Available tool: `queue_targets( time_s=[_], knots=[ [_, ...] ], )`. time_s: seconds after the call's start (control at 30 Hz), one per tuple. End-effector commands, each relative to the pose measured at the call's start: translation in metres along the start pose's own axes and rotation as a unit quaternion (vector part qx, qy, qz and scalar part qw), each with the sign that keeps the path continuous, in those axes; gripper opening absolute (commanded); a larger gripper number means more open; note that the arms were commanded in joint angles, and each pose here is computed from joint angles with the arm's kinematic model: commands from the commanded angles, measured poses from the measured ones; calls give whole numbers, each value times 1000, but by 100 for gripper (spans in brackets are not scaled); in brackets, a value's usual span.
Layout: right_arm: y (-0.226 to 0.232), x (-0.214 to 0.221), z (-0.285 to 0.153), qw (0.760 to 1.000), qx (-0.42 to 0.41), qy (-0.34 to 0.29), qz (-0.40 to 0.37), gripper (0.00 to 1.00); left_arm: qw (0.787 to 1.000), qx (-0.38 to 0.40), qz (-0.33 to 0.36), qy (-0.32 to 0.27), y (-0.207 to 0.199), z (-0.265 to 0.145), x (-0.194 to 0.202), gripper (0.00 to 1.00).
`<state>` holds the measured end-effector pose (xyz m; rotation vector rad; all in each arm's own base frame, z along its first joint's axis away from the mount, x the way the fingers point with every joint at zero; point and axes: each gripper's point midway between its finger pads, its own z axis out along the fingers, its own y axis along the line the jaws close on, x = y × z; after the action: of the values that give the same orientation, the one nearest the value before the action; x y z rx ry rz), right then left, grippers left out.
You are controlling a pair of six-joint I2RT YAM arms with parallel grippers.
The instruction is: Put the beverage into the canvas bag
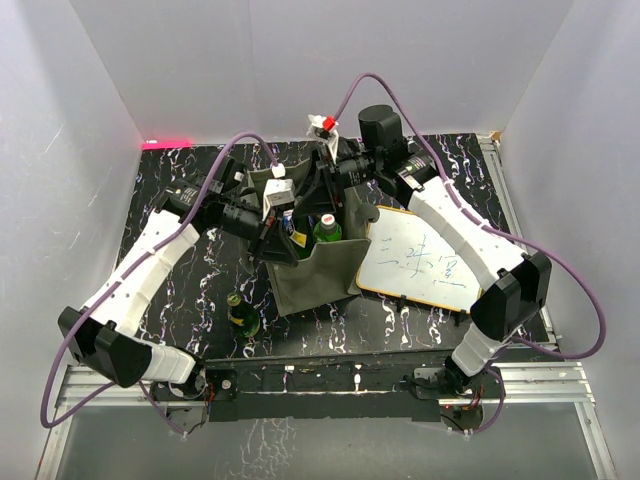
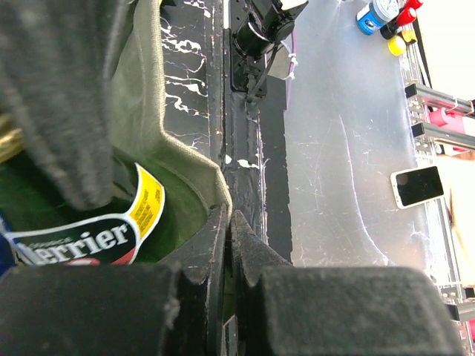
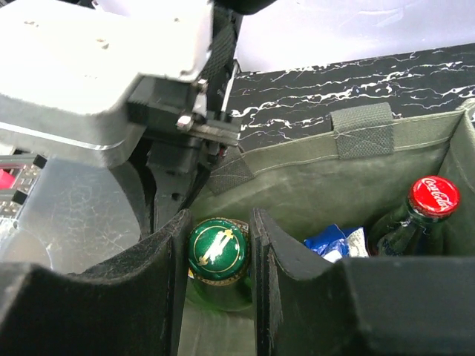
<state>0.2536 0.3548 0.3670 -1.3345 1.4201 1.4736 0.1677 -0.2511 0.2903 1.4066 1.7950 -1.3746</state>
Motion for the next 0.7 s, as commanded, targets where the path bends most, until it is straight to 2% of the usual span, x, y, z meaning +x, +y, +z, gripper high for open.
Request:
queue_targets(
  time_s=[0.0,0.23,0.67],
  knots=[
    [44,-25,-8,996,-46,-24,-67,8,998,28,32,-39,-21,-9,-14,0],
    [31,1,1,998,-14,0,-67,8,998,22,31,-43,-18,-11,-13,0],
    [35,43,17,997,-22,42,-68,8,998,22,32,-51,-16,-14,-16,0]
  ],
)
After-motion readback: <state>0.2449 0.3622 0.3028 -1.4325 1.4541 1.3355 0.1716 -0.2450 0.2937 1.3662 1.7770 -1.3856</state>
